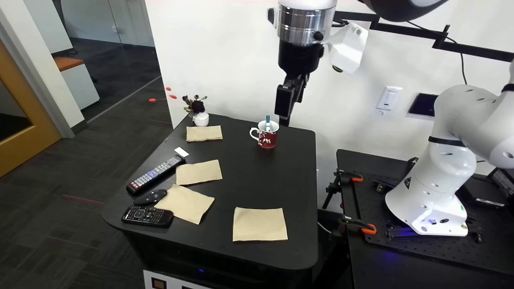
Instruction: Take the marker out of the cup and put it on the table
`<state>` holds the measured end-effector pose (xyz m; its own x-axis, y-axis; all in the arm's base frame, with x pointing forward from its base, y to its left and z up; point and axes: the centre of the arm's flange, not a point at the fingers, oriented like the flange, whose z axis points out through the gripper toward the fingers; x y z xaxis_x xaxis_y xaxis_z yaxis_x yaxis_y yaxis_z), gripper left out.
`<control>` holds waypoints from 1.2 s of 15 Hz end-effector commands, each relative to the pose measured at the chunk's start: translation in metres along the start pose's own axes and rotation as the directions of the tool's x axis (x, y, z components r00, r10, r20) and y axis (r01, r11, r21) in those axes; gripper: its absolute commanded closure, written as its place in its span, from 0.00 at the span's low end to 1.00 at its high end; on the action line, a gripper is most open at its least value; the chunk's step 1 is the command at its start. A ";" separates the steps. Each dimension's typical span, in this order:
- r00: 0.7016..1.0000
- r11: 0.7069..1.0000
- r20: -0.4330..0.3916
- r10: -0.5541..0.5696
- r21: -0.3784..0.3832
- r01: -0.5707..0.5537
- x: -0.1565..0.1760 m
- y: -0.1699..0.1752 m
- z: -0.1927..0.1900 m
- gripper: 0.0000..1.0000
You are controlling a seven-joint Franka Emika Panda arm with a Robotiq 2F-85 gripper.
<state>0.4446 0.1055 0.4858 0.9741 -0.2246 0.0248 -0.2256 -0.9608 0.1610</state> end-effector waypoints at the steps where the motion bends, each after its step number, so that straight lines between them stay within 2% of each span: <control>1: 0.980 0.983 -0.083 0.180 0.040 -0.177 0.027 0.019 0.003 0.00; 4: 0.932 0.944 -0.147 0.330 0.074 -0.323 0.047 0.034 0.009 0.00; 8: 0.832 0.866 -0.248 0.497 0.076 -0.495 0.065 0.051 0.023 0.00; 13: 0.673 0.722 -0.329 0.662 0.040 -0.691 0.077 0.075 0.044 0.00; 15: 0.621 0.668 -0.338 0.707 0.030 -0.744 0.081 0.086 0.053 0.00; 18: 0.558 0.596 -0.322 0.764 0.022 -0.803 0.086 0.103 0.071 0.00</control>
<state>0.5037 -0.0087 0.4476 0.4480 -0.7713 0.4521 -0.8772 -0.4770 0.0554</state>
